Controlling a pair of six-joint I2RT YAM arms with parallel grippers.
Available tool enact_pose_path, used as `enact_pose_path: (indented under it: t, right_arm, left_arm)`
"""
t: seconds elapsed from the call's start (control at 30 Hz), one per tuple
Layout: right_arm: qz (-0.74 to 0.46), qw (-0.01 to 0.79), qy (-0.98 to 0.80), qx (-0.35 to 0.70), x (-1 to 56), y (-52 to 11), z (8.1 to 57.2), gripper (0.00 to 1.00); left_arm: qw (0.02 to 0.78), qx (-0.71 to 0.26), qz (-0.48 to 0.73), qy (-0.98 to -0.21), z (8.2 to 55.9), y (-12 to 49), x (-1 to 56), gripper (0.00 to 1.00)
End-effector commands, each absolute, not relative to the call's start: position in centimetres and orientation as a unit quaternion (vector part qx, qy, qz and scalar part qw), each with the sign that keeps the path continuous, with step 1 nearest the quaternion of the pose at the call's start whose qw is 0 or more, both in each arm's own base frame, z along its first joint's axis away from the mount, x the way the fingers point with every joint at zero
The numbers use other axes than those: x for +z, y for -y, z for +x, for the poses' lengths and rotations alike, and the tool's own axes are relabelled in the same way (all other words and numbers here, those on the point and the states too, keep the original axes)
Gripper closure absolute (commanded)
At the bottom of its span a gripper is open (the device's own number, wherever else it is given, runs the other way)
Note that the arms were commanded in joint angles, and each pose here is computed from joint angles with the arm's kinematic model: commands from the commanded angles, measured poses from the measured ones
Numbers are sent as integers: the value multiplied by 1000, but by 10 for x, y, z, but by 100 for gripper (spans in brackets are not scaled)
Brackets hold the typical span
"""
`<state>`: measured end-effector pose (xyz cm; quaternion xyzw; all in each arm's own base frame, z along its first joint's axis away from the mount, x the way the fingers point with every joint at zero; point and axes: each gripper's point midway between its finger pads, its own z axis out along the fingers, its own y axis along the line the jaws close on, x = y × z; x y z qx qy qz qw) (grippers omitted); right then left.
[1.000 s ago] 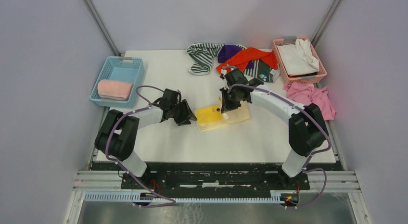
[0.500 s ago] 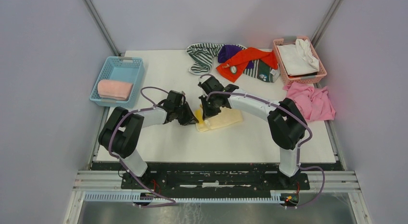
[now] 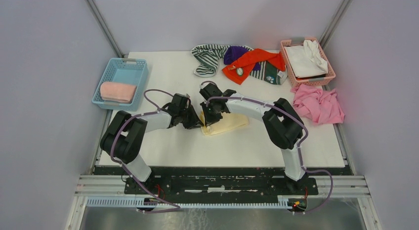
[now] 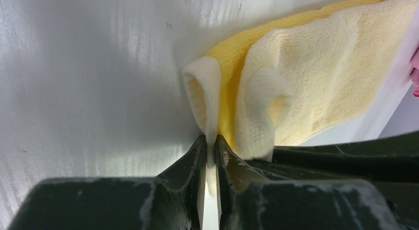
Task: Roll the towels
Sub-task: Fold the towel at the center of the board.
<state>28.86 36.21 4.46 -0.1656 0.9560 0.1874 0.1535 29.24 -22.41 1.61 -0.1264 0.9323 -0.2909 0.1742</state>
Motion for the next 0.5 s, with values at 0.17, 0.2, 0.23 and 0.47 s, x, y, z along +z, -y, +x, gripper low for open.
enact_pose_path:
  t: [0.17, 0.2, 0.23, 0.47]
  right_arm:
    - [-150, 210, -942, 215, 71, -383, 312, 86]
    - [-148, 210, -942, 216, 72, -384, 313, 87]
    - [-147, 210, -942, 217, 72, -386, 313, 88]
    - [-136, 201, -945, 220, 60, -389, 313, 89]
  left_arm:
    - [177, -263, -140, -938, 282, 212, 10, 80]
    - [176, -262, -141, -938, 281, 211, 9, 81]
    - [177, -263, -141, -938, 281, 212, 9, 81]
    - [177, -259, -139, -939, 279, 213, 6, 84]
